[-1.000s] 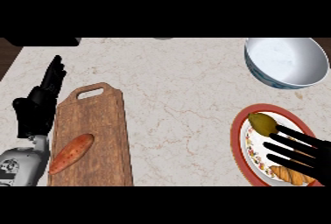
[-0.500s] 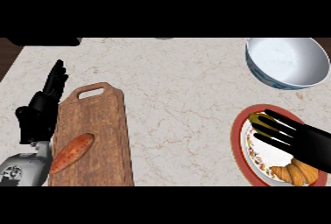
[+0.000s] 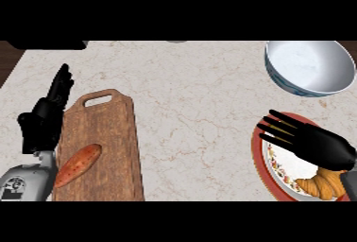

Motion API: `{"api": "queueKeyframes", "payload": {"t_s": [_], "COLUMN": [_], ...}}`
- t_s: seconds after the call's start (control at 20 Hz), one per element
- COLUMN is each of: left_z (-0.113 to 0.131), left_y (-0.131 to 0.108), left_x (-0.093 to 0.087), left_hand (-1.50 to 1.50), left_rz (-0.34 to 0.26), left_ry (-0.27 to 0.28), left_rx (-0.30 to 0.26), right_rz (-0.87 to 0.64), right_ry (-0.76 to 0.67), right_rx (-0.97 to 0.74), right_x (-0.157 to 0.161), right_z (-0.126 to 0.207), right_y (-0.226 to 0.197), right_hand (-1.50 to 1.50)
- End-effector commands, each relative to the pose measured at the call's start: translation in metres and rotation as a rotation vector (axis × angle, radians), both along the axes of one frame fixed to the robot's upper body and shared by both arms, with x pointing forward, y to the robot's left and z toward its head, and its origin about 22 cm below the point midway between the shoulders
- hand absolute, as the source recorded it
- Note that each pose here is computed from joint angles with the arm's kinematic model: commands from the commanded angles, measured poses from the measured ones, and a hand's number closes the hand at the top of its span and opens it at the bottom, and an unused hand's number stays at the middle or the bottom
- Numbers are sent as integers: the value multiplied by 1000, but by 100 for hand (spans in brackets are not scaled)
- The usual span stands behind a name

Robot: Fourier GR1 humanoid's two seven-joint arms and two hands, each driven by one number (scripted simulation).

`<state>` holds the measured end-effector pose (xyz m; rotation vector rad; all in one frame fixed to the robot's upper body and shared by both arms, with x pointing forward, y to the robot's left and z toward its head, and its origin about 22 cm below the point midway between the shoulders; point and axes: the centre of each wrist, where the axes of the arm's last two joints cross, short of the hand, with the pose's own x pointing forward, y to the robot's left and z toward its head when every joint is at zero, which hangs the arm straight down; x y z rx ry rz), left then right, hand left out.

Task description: Pick the lemon from the plate and place it in the bowl

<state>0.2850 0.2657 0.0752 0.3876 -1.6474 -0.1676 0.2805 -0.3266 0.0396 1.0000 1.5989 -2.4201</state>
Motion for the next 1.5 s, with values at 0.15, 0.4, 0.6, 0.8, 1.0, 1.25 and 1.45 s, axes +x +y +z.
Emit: {"api": "queueKeyframes", "payload": {"t_s": [0.15, 0.4, 0.6, 0.8, 1.0, 1.25, 1.45], "left_z": [0, 8, 4, 2, 5, 0, 1], "left_y": [-1, -1, -2, 4, 10, 10, 13], "left_x": [6, -9, 3, -5, -4, -7, -8], "left_hand": [0, 0, 0, 0, 0, 0, 0], "left_rz": [4, 14, 3, 18, 43, 56, 61], "left_ry": [9, -17, 4, -3, -15, 4, 2], "left_rx": [7, 6, -9, 15, 13, 5, 12], "right_rz": [113, 120, 154, -111, -308, -313, -327], "right_ry": [-66, -66, -26, 390, 684, 709, 733], "right_rx": [-92, -70, -69, 179, 360, 492, 666], "right_x": [4, 19, 9, -20, -68, -64, -57], "right_z": [-1, -17, -24, -78, -137, -128, -117], "right_y": [15, 1, -1, 45, 66, 94, 108], "right_hand": [150, 150, 150, 150, 150, 150, 150]}}
